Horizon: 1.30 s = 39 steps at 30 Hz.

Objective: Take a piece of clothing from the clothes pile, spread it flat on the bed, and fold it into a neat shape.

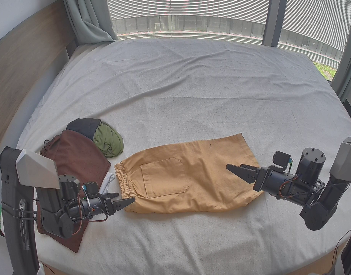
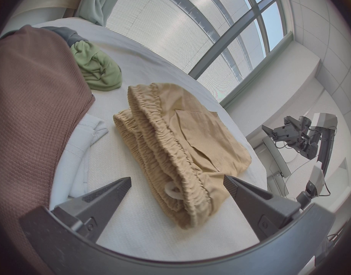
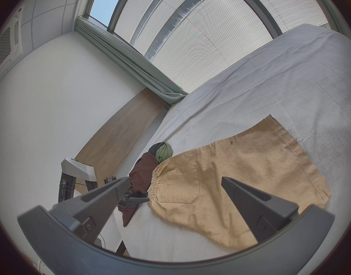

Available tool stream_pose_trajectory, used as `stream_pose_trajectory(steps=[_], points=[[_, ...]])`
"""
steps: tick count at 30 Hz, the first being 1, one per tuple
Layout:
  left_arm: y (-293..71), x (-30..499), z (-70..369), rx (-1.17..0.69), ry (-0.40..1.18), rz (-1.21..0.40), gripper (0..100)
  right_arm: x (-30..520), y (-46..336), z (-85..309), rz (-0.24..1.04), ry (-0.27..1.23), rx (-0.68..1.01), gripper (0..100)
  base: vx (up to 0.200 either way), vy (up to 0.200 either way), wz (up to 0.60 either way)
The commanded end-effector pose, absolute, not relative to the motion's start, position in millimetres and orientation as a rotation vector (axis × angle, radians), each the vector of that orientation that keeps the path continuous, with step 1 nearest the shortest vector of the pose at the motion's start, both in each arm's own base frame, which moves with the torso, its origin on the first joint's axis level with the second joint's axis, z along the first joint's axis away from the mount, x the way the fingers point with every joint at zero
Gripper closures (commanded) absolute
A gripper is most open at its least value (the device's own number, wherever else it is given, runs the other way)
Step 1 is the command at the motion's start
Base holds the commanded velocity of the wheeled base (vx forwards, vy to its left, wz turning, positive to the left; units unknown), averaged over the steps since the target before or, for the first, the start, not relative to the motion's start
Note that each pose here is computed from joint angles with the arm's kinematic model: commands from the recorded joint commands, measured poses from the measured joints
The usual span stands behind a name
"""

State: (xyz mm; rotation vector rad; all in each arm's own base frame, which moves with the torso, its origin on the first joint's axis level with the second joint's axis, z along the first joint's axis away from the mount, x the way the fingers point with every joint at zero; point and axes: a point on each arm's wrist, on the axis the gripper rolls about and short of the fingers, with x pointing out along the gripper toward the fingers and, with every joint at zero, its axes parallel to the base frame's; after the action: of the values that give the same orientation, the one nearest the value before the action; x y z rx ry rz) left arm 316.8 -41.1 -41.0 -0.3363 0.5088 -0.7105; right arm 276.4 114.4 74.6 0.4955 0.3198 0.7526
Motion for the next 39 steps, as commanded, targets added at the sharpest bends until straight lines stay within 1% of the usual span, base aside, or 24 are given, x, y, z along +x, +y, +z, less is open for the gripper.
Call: stream_pose_trajectory(steps=[1,4,15,24,39], points=[[-47.0,323.0,-55.4,-0.356,0.535,-0.680,0,277.3,114.8,71.0,0.750,0.331,0.496,0,0.000,0.000,0.00],[-53.4,327.1,-57.8,-0.392,0.542,-0.626,0,278.1,115.6,66.4,0.748,0.346,0.493,0,0.000,0.000,0.00],[-67.2,325.5,-55.2,-0.519,0.592,-0.615,0,278.3,116.2,62.9,0.746,0.359,0.494,0,0.000,0.000,0.00],[-79.7,326.5,-41.0,-0.620,0.586,-0.568,0,278.6,116.3,61.1,0.744,0.365,0.494,0,0.000,0.000,0.00],[-85.4,329.1,-41.1,-0.620,0.566,-0.527,0,278.7,116.3,60.6,0.744,0.366,0.494,0,0.000,0.000,0.00]])
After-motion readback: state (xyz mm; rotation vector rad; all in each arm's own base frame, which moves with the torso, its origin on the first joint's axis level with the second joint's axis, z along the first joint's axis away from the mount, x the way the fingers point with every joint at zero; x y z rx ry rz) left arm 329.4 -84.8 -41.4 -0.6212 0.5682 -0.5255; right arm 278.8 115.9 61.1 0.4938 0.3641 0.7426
